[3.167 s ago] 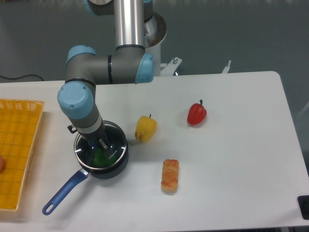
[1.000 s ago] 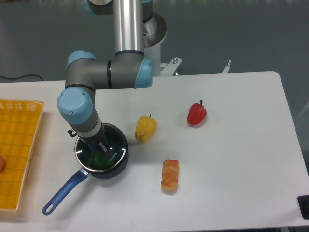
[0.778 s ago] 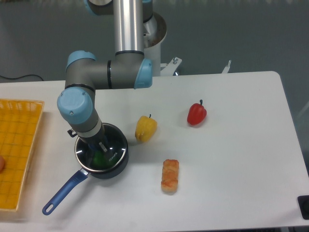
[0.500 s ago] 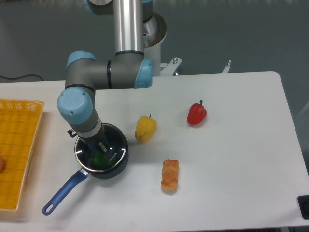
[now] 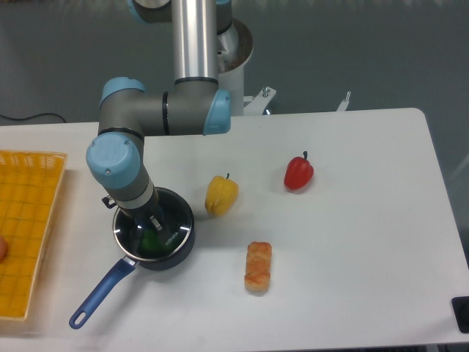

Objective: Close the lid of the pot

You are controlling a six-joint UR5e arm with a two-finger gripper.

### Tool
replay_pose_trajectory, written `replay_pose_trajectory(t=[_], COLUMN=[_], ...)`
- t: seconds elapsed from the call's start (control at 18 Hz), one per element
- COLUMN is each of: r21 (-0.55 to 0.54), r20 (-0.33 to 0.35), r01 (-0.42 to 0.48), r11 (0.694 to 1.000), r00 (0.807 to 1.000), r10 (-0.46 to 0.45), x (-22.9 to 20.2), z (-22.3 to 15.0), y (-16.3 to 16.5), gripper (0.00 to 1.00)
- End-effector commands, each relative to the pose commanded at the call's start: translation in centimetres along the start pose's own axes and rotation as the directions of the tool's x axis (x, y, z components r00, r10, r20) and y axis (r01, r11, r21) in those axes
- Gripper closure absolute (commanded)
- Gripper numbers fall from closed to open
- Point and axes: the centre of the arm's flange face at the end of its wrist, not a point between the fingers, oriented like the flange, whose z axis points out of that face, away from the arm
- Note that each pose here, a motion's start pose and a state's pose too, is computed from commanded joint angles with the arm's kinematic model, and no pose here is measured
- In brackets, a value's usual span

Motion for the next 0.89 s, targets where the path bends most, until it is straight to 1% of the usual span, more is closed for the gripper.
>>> replay_pose_trajectory(t=[0.11, 0.28, 0.78, 0.89], r21=[0.001, 0.005, 0.02, 0.031], r20=[0.001, 0.004, 0.025, 0.036], r01=[0.0, -0.001, -0.004, -0.006], r11=[1.0, 1.0, 1.0, 0.999], r00=[1.0, 1.0, 1.0, 0.999], r10=[0.0, 0.001, 0.004, 0.005], x=[-0.1, 0.0, 0.4, 0.6], z=[0.0, -0.4, -2.1, -2.9], y=[0.1, 0.1, 0.2, 0.2], gripper=[0.05, 0.01, 0.0, 0.0])
